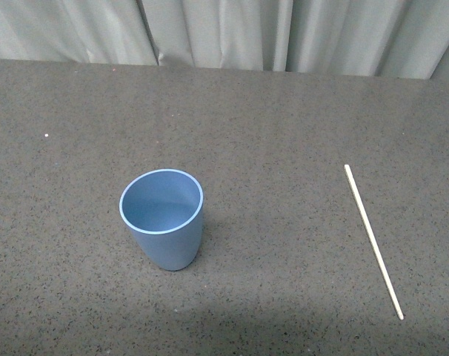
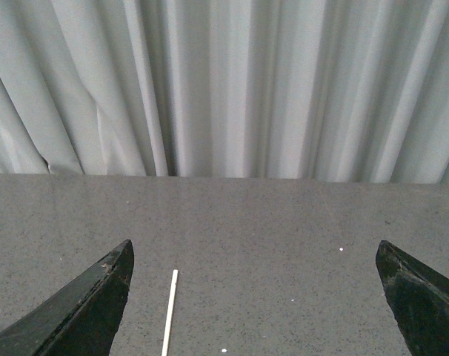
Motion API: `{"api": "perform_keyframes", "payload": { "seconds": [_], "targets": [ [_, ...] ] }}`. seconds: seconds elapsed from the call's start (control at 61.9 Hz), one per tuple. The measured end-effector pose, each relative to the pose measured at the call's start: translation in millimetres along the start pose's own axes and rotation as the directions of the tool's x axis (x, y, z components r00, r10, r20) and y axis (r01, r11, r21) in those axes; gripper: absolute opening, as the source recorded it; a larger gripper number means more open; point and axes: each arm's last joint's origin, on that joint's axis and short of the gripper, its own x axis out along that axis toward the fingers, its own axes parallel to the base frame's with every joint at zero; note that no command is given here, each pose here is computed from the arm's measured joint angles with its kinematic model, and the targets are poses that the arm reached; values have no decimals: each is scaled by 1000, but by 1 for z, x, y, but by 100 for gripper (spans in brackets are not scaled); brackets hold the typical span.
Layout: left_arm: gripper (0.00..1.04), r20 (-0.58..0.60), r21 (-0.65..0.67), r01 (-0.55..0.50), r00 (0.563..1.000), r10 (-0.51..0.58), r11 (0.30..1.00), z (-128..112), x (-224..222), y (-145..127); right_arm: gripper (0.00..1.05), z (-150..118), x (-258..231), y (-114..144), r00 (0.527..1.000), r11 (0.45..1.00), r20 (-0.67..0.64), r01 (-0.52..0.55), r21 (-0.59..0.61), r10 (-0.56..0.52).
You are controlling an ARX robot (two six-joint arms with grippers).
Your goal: Transfer chopsticks to blue cup
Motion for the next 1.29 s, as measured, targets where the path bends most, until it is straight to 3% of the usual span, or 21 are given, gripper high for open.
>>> {"api": "perform_keyframes", "payload": {
  "seconds": [1.293],
  "targets": [
    [98,0,0,0,1000,0,1000,0,0,0,95,0,0,0,1000,1000,0,0,0,0]
  ]
}}
